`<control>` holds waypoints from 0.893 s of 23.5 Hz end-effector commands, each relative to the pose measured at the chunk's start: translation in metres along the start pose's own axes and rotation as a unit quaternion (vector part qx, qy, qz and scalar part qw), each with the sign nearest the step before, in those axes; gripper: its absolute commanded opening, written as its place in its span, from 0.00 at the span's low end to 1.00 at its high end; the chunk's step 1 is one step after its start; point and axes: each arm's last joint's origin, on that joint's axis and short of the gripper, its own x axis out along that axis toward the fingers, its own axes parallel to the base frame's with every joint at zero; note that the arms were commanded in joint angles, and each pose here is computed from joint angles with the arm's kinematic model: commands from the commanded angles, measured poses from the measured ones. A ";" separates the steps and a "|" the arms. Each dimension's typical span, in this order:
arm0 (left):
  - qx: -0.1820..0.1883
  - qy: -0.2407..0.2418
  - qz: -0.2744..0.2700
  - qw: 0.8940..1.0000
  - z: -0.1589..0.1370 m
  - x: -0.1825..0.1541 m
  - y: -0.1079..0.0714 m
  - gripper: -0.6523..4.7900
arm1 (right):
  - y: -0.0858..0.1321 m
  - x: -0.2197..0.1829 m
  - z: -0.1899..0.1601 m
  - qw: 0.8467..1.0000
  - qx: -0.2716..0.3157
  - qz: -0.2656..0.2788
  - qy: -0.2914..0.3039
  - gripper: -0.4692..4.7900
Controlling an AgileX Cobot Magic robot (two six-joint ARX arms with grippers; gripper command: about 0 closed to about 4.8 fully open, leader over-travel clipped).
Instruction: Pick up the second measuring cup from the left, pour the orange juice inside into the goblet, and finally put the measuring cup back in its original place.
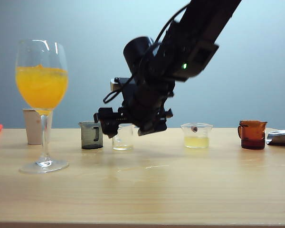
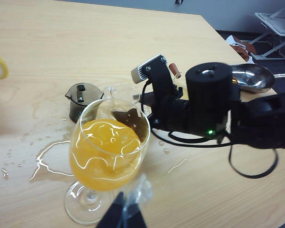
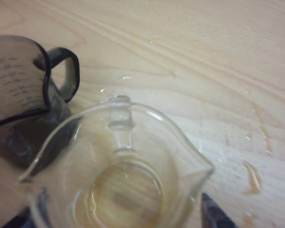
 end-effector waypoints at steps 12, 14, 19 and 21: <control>-0.006 -0.008 -0.004 1.000 0.002 -0.002 -0.001 0.11 | -0.011 -0.114 0.067 0.997 -0.014 0.040 0.061 0.09; -0.022 -0.011 -0.004 1.000 0.002 -0.003 -0.002 0.11 | -0.013 -0.133 0.078 0.998 -0.011 0.050 0.043 0.09; -0.007 -0.050 0.012 0.999 0.000 -0.020 -0.010 0.11 | -0.030 -0.228 0.114 0.998 0.000 0.053 -0.029 0.09; 0.002 -0.071 0.038 0.997 -0.002 -0.029 -0.013 0.11 | -0.036 -0.256 0.118 0.998 -0.001 0.040 -0.047 0.09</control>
